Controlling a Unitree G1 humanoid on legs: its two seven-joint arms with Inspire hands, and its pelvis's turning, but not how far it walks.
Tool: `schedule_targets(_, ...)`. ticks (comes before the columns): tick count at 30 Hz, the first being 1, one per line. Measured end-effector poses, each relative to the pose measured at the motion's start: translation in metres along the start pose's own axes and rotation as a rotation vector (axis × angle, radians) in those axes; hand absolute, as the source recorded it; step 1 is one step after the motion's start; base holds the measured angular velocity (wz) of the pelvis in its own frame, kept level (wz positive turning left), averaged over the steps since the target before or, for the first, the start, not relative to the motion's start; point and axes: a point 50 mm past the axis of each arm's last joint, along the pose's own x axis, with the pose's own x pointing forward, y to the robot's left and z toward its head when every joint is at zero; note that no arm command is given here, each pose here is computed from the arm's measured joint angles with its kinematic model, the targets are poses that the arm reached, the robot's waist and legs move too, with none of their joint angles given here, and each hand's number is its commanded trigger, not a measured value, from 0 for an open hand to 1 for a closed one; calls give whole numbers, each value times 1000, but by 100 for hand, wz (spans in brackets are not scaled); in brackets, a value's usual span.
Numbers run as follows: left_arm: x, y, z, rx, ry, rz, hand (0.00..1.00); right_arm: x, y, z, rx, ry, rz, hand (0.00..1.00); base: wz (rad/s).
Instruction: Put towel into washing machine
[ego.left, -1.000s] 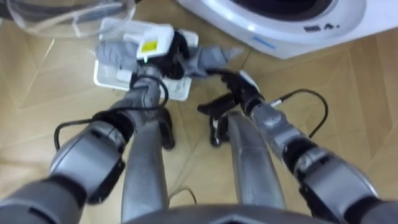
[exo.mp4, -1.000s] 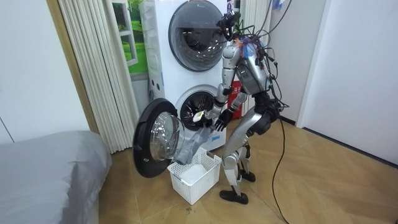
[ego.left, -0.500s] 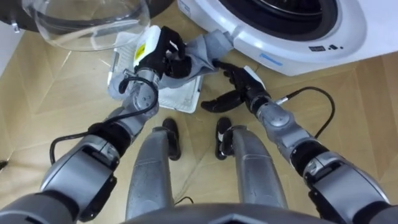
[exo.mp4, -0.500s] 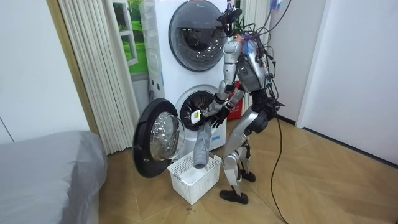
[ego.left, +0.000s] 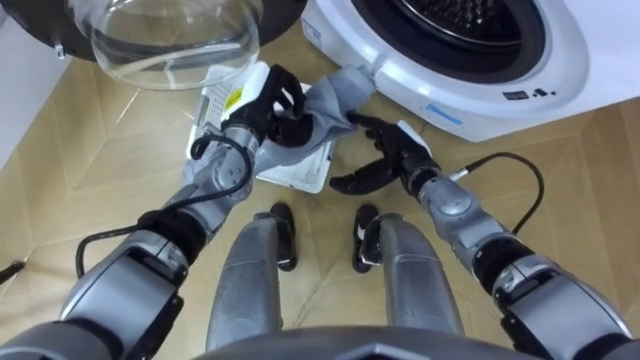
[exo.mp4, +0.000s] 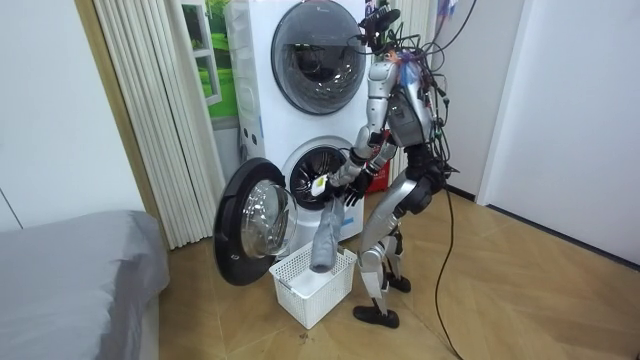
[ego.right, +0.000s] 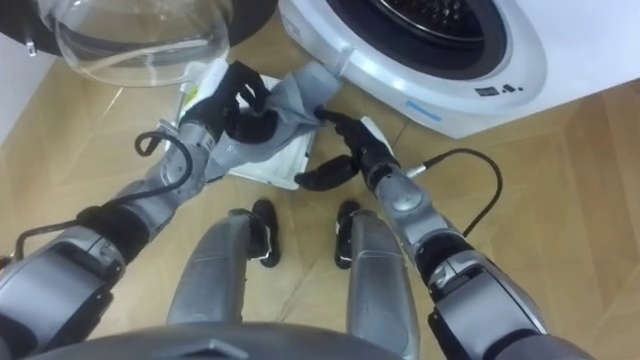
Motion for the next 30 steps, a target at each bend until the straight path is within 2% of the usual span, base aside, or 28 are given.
schedule_targets(4,-7,-7,-9,110,-6,-29,100,-3,-4,-6,-23,24,7,0,2)
schedule_targets(11,-16,-11,-27,142,57,-55,100,-5,-2,-15,-46,75,16,0,0)
schedule_targets(16,-21,-5,-42,173,107,-24,100,-6,-3,-17,-65,91,-6,0,0)
schedule_targets(24,-24,2,-50,207,124,28,100,-6,-5,-17,-73,92,-16,0,0)
schedule_targets(30,-26,8,-59,168,183,81,100,-6,-7,-17,-70,96,-18,0,0)
